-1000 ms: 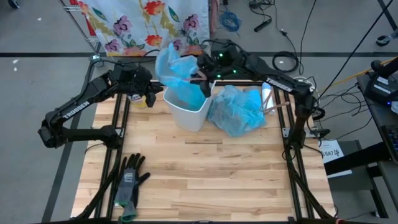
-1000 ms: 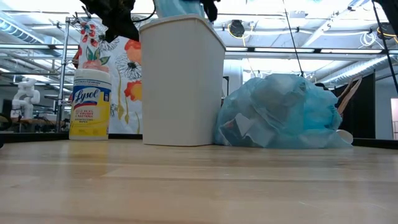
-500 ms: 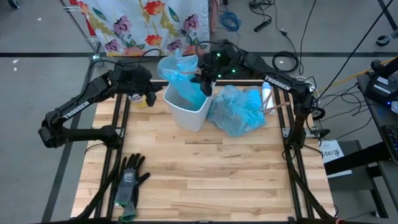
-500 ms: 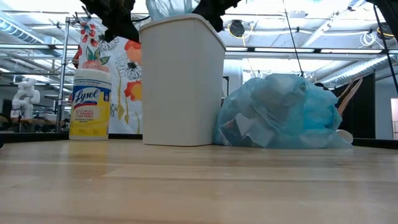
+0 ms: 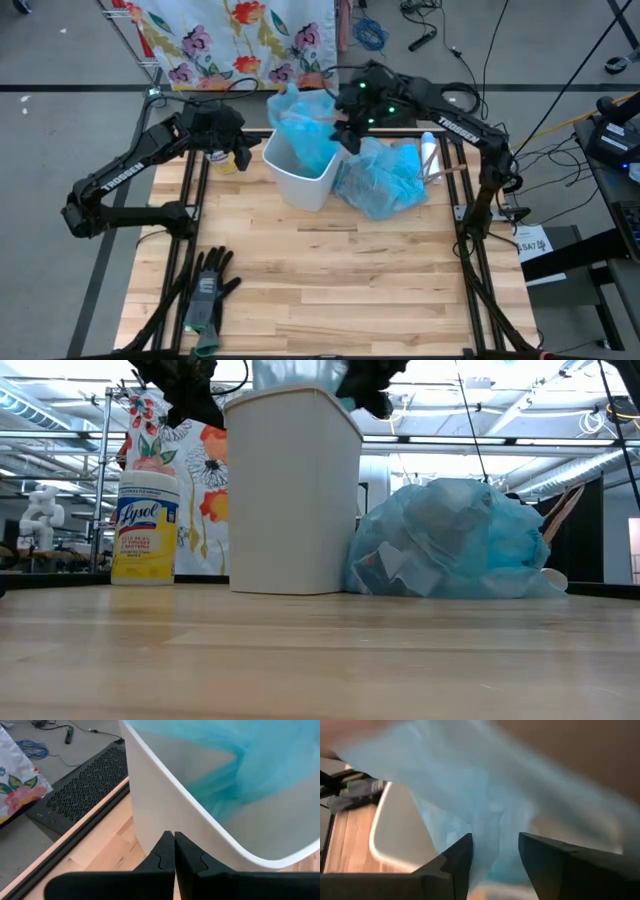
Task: Place trash/remove bag and relplace
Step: Insert the new trash bag into the trash bin
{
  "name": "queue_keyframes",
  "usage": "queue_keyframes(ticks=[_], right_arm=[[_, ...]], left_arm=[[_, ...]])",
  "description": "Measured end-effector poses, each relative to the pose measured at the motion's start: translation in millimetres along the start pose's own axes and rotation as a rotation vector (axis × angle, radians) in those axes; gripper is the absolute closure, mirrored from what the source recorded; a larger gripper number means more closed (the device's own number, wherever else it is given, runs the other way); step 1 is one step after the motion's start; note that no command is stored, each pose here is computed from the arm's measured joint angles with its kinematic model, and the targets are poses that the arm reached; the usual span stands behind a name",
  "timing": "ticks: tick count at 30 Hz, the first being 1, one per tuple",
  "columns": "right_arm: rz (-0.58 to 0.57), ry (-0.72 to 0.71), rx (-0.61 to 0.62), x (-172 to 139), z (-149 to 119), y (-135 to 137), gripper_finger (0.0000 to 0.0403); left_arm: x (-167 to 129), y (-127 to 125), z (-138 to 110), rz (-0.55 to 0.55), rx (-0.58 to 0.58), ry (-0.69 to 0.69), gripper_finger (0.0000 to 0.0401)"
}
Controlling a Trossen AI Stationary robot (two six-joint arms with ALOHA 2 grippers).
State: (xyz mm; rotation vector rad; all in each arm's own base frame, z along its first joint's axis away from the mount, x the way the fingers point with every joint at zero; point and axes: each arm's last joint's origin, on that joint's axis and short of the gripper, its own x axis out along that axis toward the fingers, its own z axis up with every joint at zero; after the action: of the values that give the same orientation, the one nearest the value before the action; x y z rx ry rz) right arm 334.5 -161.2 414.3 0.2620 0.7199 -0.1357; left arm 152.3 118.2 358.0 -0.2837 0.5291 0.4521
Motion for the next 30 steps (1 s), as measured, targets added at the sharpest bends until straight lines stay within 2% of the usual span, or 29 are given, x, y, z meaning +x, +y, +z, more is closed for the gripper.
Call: queue_keyframes(ticks=[6,15,19,24,30], right_arm=[[-0.008,-0.003,0.029,-28,-4,5,0.0248],[0.017,0.037,0.025,-38,-10,24,0.0252],[-0.065,-0.015,0.011,-50,-8,24,0.0292],[-0.084,-0.110,-0.025,-57,0,26,0.0388],[-0.102,-0.268,-0.034,-56,16,34,0.0400]], left_arm=[[0,0,0,0.003,0.001,0.000,0.0401],[0,0,0,0.017,0.027,-0.002,0.0401],[0,2,0,0.058,0.027,-0.003,0.0401],[0,3,1,0.088,0.027,-0.004,0.0401],[-11,3,9,0.191,0.033,-0.051,0.0401]])
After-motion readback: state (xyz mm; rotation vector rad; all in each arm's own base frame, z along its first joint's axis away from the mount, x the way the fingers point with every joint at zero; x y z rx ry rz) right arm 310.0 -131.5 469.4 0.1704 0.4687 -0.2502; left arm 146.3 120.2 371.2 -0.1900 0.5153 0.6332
